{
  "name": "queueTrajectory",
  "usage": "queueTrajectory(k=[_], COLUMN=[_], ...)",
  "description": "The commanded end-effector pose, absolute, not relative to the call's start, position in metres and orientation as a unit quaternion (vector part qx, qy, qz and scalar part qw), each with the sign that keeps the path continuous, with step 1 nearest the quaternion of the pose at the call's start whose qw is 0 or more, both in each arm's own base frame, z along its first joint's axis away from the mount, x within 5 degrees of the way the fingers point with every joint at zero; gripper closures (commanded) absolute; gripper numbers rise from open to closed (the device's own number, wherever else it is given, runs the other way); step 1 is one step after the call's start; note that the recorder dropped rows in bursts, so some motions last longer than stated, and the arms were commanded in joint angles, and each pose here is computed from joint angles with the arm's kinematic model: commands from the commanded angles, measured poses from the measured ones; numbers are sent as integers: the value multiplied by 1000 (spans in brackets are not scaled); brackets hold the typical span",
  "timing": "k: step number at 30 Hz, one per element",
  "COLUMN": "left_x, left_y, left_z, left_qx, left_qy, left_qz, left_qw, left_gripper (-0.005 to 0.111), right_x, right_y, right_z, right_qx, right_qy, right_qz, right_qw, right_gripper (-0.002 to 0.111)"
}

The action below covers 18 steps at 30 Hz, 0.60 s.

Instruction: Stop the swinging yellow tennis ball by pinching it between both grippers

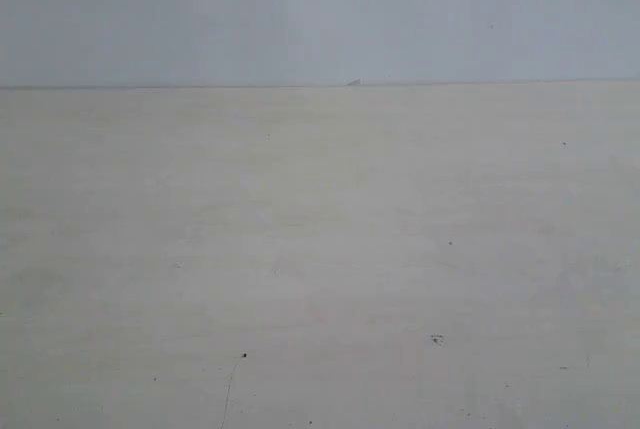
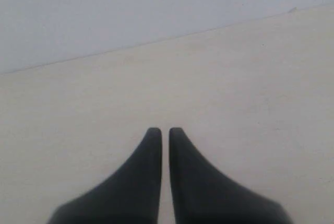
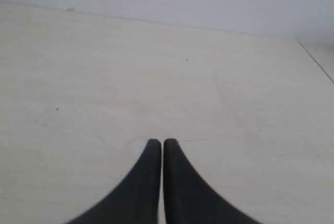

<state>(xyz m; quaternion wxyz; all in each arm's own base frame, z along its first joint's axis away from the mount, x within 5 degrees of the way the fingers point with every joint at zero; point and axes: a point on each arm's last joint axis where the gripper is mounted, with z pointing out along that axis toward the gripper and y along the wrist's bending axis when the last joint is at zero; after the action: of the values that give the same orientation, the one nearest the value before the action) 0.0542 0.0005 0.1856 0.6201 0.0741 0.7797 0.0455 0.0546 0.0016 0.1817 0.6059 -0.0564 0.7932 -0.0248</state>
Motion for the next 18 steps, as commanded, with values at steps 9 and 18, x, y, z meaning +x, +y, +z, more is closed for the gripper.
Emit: queueTrajectory(k=[9,18], left_x=[55,56], left_y=[3,-2], left_z=[188,208], left_qx=[119,149], left_qy=[763,679], left_qz=[101,113], left_qw=[627,710], left_gripper=[102,102], right_x=[56,57], right_y=[1,2], right_z=[192,214], right_qx=[-77,-49], right_qy=[755,673], right_qz=[-47,-30], right_qw=[649,737], right_gripper=[108,108])
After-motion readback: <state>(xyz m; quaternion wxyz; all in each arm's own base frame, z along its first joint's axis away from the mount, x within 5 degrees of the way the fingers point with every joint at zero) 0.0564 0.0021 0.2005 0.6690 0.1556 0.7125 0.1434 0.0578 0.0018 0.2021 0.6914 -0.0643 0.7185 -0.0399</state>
